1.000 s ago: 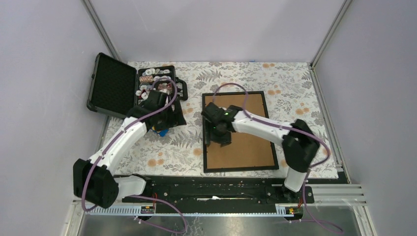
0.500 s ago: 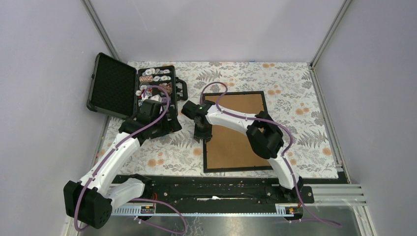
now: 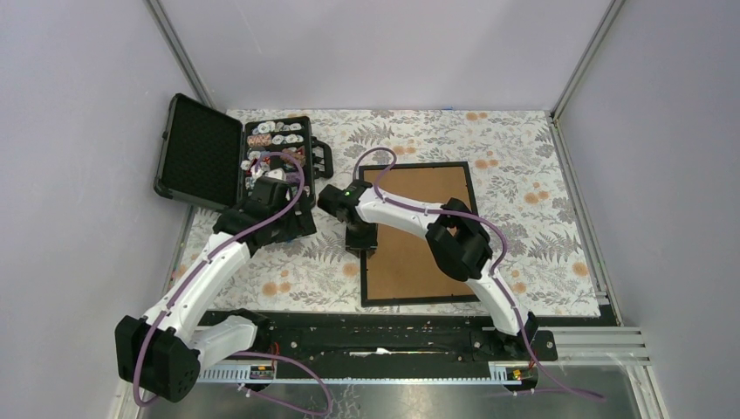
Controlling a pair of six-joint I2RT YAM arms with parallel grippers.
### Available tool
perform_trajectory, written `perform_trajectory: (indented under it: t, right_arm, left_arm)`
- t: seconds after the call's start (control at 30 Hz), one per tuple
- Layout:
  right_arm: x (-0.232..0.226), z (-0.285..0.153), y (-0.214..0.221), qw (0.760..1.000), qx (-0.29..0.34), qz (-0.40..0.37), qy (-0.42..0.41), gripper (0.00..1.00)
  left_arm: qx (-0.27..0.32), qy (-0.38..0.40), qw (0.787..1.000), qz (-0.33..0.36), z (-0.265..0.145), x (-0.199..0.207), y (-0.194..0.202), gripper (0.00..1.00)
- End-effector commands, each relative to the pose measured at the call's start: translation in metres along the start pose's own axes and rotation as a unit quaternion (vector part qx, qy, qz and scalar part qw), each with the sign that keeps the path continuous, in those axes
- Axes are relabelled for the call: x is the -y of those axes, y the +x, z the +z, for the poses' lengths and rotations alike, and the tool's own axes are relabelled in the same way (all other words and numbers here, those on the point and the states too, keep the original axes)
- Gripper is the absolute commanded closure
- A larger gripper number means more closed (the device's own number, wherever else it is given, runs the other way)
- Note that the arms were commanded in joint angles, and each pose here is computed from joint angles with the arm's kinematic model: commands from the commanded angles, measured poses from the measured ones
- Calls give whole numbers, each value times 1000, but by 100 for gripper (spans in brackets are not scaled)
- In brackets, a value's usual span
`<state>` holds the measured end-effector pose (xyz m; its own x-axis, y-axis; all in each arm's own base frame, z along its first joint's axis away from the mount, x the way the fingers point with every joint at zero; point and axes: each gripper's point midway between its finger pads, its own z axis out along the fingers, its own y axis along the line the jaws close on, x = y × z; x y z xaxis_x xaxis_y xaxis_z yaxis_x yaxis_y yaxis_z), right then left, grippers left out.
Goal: Put the photo into the frame
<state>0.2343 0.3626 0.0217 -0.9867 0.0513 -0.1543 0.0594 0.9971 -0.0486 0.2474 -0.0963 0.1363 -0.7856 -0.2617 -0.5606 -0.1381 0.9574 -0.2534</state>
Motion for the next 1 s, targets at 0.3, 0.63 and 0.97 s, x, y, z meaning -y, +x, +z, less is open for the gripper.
perform_trajectory:
  t: [0.3,0.63,0.97]
  right_arm:
    - [1,17,-1,999,17,-20,38,75]
    - [-4,-23,-22,988,122,-29,-90,100]
    - [-2,-53,-23,978,141,-56,-146,100]
  left_arm:
    - [25,-12,1000,-1,9,1,-16,6]
    - [-20,62,993,-96,20,9,-19,2]
    - [-139,324,923,-157,36,84,-4,8]
